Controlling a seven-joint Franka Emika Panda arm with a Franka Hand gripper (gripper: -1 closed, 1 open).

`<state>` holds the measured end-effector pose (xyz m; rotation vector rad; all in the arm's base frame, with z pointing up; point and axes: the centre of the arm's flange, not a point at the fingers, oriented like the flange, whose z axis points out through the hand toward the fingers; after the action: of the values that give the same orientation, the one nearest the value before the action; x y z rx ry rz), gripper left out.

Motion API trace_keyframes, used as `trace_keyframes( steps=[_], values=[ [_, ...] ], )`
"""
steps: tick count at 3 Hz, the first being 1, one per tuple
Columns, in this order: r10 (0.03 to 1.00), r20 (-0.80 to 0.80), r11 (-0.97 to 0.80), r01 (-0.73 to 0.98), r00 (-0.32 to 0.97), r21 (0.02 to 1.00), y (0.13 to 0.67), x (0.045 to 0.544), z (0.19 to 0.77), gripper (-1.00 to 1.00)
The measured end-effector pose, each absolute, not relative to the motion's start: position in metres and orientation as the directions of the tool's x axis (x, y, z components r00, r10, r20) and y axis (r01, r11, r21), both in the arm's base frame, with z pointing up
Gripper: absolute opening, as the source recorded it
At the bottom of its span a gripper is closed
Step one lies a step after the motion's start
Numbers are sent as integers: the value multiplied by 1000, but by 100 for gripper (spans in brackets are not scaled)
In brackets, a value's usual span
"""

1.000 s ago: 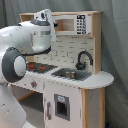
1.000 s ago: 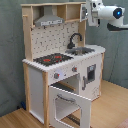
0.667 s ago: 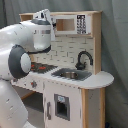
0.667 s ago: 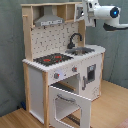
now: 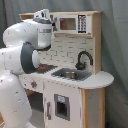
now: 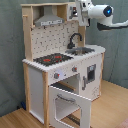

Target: Play with the kitchen

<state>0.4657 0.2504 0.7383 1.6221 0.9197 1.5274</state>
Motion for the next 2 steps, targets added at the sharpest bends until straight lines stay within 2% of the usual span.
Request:
trace_keyframes(
  steps=[1,2],
  values=[
    [900,437,-436,-14,1,900,284,427,756,-100],
    [920,390,-389,-33,22,920,291,405,745,-100]
  ],
)
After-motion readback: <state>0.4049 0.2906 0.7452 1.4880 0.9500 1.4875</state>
